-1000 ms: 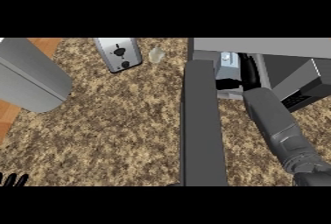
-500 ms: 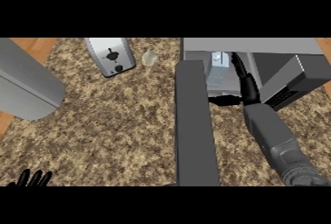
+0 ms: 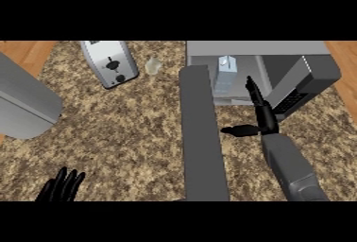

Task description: Pick up the milk, place it into the microwave and close the microwave

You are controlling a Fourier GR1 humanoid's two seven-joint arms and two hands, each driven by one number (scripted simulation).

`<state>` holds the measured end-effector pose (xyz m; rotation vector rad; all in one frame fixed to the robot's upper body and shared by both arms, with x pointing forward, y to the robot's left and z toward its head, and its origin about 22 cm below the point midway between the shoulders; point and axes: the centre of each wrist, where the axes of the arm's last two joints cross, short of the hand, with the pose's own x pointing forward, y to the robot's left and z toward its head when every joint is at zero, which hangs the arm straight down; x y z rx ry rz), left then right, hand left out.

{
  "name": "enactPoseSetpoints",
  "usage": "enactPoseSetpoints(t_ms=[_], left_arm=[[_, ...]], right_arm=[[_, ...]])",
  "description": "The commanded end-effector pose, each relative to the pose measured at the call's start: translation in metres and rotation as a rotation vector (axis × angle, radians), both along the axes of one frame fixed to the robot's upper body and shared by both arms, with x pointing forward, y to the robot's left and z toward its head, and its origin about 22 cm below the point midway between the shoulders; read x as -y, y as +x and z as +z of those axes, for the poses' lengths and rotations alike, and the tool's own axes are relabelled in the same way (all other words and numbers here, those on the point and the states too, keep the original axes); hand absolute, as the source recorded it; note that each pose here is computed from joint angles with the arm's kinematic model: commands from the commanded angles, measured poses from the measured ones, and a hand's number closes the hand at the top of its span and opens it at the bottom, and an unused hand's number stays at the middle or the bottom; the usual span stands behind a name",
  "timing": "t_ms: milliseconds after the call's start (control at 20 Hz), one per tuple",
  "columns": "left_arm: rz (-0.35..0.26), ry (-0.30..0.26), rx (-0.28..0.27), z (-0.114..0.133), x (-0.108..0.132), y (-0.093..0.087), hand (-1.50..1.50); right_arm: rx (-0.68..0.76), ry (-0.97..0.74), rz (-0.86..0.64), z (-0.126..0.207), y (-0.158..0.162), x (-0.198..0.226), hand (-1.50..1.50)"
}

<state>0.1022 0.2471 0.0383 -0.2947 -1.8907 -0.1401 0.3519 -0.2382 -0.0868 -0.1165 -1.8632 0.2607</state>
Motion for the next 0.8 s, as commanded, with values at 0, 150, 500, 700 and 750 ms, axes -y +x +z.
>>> enactPoseSetpoints(t_ms=[0, 150, 500, 700, 750], left_arm=[[-0.045, 0.02, -0.031, 0.001, 0.018, 0.002, -1.5], [-0.114, 0.061, -0.046, -0.003, 0.018, 0.027, 1.5], [-0.189, 0.117, -0.102, -0.01, 0.051, 0.042, 1.5], [-0.185, 0.197, -0.062, -0.005, 0.067, 0.079, 1.5], [-0.215, 0.234, -0.084, -0.019, 0.075, 0.084, 1.5]], right_arm=[[-0.02, 0.035, 0.035, -0.014, -0.02, 0.003, -1.5], [-0.018, 0.089, 0.027, -0.031, -0.045, 0.013, -1.5], [0.013, 0.103, 0.037, -0.035, -0.098, 0.048, -1.5], [0.018, 0.11, 0.019, -0.027, -0.129, 0.063, -1.5], [0.03, 0.091, 0.003, -0.013, -0.127, 0.079, -1.5]])
